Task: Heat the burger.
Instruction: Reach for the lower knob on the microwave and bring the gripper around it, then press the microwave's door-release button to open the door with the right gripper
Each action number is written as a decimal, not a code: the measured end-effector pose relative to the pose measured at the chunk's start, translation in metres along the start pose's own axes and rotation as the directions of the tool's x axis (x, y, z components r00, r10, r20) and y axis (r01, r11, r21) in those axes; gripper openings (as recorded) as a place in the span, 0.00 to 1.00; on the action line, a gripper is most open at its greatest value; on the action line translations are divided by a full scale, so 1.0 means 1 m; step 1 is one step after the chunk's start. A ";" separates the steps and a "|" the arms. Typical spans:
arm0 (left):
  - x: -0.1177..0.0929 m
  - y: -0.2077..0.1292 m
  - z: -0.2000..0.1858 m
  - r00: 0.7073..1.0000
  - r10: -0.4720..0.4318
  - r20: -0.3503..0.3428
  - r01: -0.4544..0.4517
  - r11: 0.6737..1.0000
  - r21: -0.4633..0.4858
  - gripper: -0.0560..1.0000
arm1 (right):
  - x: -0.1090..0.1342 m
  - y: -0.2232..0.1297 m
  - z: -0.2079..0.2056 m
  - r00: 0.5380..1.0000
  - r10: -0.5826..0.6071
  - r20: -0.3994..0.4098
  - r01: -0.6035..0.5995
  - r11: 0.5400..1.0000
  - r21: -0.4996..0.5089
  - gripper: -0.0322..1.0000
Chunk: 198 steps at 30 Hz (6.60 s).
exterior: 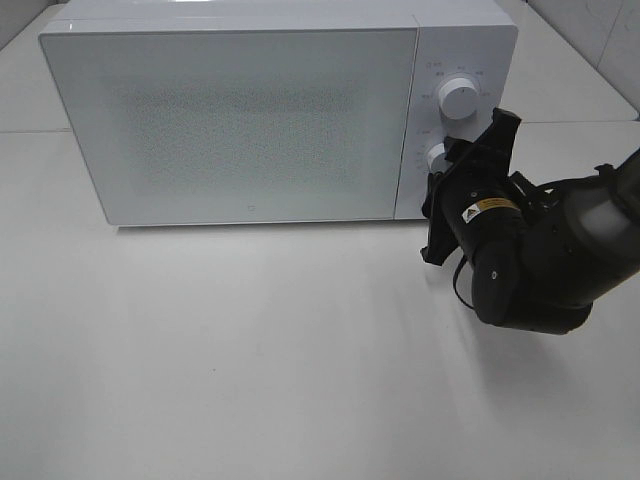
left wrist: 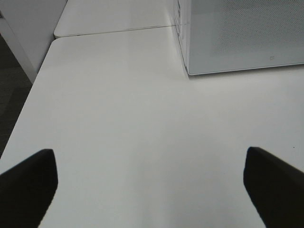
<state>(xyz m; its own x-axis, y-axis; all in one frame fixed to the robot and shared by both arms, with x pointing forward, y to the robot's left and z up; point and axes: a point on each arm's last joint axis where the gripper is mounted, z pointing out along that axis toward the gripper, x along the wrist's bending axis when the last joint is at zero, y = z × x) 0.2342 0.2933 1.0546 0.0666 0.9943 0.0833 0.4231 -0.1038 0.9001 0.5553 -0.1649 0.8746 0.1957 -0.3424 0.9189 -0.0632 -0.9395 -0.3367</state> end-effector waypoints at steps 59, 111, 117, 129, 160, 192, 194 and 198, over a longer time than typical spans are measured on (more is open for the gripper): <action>0.000 0.000 0.000 1.000 0.000 0.000 0.000 1.000 0.000 0.99 | -0.008 -0.008 -0.008 0.998 0.048 0.030 -0.048 0.999 0.022 0.75; 0.000 0.000 0.000 1.000 0.000 0.000 0.000 1.000 0.000 0.99 | 0.117 -0.052 -0.169 -0.343 -0.759 -0.553 0.852 -0.499 0.156 0.75; 0.000 0.000 0.000 1.000 0.000 0.000 0.000 1.000 0.000 0.99 | 0.139 -0.030 -0.148 -0.334 -0.815 -0.474 0.837 -0.487 0.249 0.76; 0.000 0.000 0.000 1.000 0.000 0.000 0.000 1.000 0.000 0.99 | 0.177 0.071 -0.140 -0.389 -0.921 -0.028 0.646 -0.294 0.705 0.77; 0.000 0.000 0.000 1.000 0.000 0.000 0.000 1.000 0.000 0.99 | 0.144 0.087 -0.350 -0.346 -0.936 0.068 0.901 -0.311 0.304 0.77; 0.000 0.000 0.000 1.000 0.000 0.000 0.000 1.000 0.000 0.99 | 0.142 0.085 -0.351 -0.377 -0.925 0.037 0.893 -0.353 0.280 0.77; 0.000 0.000 0.000 1.000 0.000 0.000 0.000 1.000 0.000 0.99 | 0.142 0.085 -0.351 -0.377 -0.925 0.037 0.893 -0.353 0.280 0.77; 0.000 0.000 0.000 1.000 0.000 0.000 0.000 1.000 0.000 0.99 | 0.142 0.085 -0.351 -0.376 -0.926 0.035 0.893 -0.352 0.280 0.77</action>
<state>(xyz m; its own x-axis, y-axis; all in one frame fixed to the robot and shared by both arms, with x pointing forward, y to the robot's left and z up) 0.2342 0.2933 1.0546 0.0666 0.9943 0.0833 0.4231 -0.1038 0.9001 0.2344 -0.2962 1.0489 0.0193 0.9990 -0.0409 0.4712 0.0270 0.8816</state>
